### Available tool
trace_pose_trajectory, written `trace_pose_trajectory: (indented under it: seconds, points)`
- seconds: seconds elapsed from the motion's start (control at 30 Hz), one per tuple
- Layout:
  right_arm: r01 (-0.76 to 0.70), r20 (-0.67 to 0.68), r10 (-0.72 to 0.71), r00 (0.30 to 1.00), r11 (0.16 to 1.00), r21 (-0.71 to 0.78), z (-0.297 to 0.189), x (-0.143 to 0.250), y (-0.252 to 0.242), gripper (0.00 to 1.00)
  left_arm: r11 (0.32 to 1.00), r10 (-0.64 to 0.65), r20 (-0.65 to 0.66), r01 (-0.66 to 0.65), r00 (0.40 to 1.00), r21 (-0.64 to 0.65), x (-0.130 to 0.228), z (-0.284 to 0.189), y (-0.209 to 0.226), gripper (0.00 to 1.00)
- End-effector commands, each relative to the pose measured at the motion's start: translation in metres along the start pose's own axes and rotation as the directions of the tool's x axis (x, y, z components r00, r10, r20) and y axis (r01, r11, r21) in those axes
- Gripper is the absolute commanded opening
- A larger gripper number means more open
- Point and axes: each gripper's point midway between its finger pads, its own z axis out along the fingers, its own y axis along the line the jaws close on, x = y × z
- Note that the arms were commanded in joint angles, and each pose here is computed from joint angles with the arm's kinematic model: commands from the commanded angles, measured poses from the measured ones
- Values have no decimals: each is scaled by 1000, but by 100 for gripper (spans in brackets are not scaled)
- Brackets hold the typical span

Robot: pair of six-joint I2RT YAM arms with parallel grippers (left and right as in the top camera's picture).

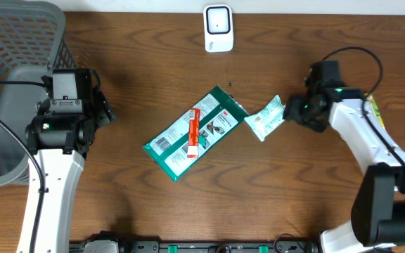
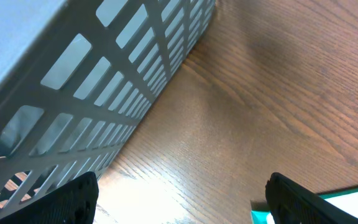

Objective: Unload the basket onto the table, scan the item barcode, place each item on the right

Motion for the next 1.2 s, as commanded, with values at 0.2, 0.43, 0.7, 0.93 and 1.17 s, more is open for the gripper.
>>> trace_pose_trajectory:
  seconds: [0.2, 0.43, 0.7, 0.93, 1.17]
  points:
    - [-244, -75, 236, 969, 961, -128, 37, 22, 17, 56, 1000, 1, 14, -1, 1000, -11, -4, -3, 3, 87]
    - [-375, -35, 375, 926, 914, -156, 65, 36, 10, 47, 1000, 1, 14, -1, 1000, -11, -4, -3, 3, 87]
    - [-352, -35, 350, 936, 923, -154, 74, 53, 17, 47, 1000, 1, 14, -1, 1000, -11, -4, -3, 3, 87]
    - [-391, 61, 395, 917, 918, -69, 78, 50, 10, 44, 1000, 1, 14, -1, 1000, -11, -4, -3, 3, 87]
    - [-281, 101, 284, 954, 959, -39, 79, 55, 18, 15, 1000, 1, 14, -1, 1000, -11, -4, -3, 3, 87]
